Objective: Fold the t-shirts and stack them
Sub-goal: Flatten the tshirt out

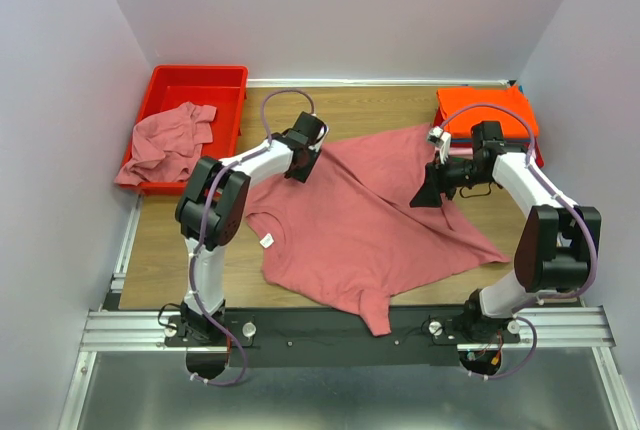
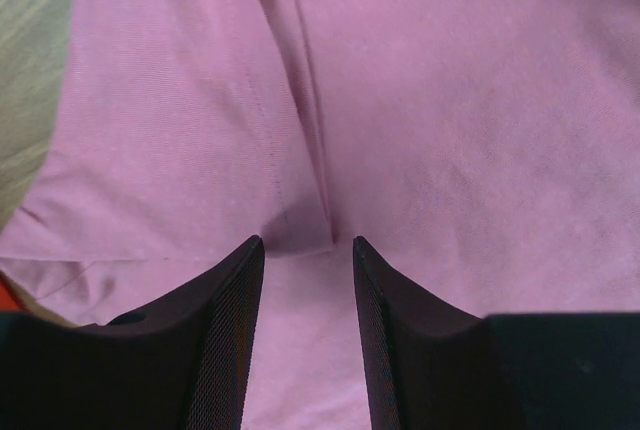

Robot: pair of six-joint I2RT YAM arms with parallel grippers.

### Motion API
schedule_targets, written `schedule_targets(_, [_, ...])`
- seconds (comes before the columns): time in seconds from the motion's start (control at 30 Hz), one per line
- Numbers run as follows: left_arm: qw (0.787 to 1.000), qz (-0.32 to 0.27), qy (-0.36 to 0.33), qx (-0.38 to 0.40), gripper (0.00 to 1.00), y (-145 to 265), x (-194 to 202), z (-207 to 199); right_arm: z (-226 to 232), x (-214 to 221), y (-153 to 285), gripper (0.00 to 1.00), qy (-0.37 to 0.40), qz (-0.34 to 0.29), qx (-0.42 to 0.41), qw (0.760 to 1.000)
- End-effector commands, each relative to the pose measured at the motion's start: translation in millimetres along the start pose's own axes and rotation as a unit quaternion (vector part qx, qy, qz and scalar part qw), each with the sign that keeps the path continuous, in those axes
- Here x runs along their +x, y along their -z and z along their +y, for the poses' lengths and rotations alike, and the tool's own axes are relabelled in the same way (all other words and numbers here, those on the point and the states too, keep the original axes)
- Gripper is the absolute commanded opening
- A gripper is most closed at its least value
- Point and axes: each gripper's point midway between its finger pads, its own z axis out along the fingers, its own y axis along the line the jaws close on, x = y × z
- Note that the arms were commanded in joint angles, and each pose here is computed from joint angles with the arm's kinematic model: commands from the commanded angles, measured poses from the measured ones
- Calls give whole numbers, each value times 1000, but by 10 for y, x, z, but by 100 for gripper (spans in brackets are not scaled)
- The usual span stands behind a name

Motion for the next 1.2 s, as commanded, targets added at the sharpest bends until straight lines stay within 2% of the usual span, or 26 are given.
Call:
schedule_targets(0.0, [1000, 23, -11, 13, 49, -77, 116, -71, -61, -30, 3, 70, -2, -3, 6, 1000])
schedule_targets(0.2, [999, 38, -15, -6, 48, -173, 183, -24, -67, -23, -1, 70, -3, -2, 6, 1000])
schedule_targets(0.43, [999, 30, -13, -10, 38, -140, 120, -4, -66, -22, -3, 70, -5, -2, 5, 1000])
schedule_targets(1.17, [1000, -1, -17, 0, 41, 113, -102, 28, -68, -13, -10, 70, -7, -1, 4, 1000])
